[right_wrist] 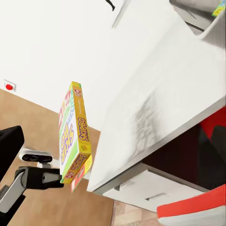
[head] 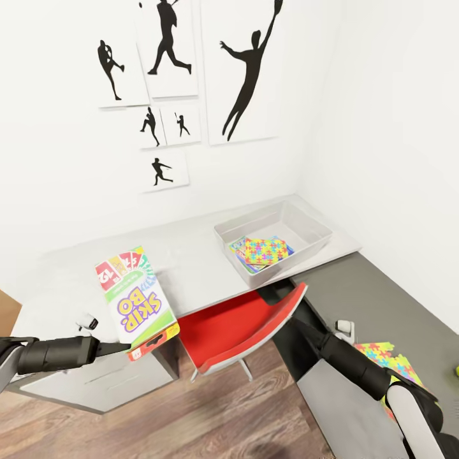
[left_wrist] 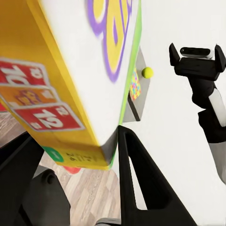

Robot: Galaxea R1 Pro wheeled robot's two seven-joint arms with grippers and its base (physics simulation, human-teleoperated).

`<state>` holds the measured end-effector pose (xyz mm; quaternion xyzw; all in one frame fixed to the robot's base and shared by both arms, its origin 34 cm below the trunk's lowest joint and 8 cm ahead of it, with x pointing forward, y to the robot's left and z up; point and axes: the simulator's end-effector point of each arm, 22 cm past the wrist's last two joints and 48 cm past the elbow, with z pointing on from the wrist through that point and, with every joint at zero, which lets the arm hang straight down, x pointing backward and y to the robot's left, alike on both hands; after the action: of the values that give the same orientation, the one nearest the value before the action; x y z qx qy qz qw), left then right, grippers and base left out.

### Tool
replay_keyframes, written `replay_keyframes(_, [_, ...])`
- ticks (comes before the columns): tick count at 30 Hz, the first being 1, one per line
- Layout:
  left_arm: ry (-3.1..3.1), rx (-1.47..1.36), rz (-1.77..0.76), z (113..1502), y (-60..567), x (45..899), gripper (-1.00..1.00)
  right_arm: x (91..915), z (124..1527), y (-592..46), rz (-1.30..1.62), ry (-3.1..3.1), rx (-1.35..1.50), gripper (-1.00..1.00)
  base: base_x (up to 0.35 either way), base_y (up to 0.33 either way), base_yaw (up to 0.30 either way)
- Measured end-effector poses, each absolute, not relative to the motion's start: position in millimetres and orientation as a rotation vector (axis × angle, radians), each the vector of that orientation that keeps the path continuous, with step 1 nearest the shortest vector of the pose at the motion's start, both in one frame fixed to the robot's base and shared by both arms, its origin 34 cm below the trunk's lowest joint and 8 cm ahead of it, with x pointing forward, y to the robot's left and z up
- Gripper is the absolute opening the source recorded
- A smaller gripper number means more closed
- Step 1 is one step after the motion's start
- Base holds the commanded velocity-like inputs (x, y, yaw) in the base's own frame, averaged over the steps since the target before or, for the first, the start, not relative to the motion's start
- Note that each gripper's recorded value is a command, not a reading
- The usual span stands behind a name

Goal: Put all the toys in the child's room - the three board games (two on the bed and one on the table), the two jigsaw puzzles on the table, and the tennis ball on the table - inside the toy box on the table in the child's room.

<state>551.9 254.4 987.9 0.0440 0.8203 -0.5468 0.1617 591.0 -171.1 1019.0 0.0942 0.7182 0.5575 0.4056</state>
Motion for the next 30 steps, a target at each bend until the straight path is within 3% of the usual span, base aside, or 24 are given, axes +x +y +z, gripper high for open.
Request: replay_keyframes(30, [2.298, 0.155, -1.544, 1010, 257, 554, -1.0, 594, 1043, -177, 1.361, 1.737, 0.204, 1.0, 0.0, 0.044, -0.164])
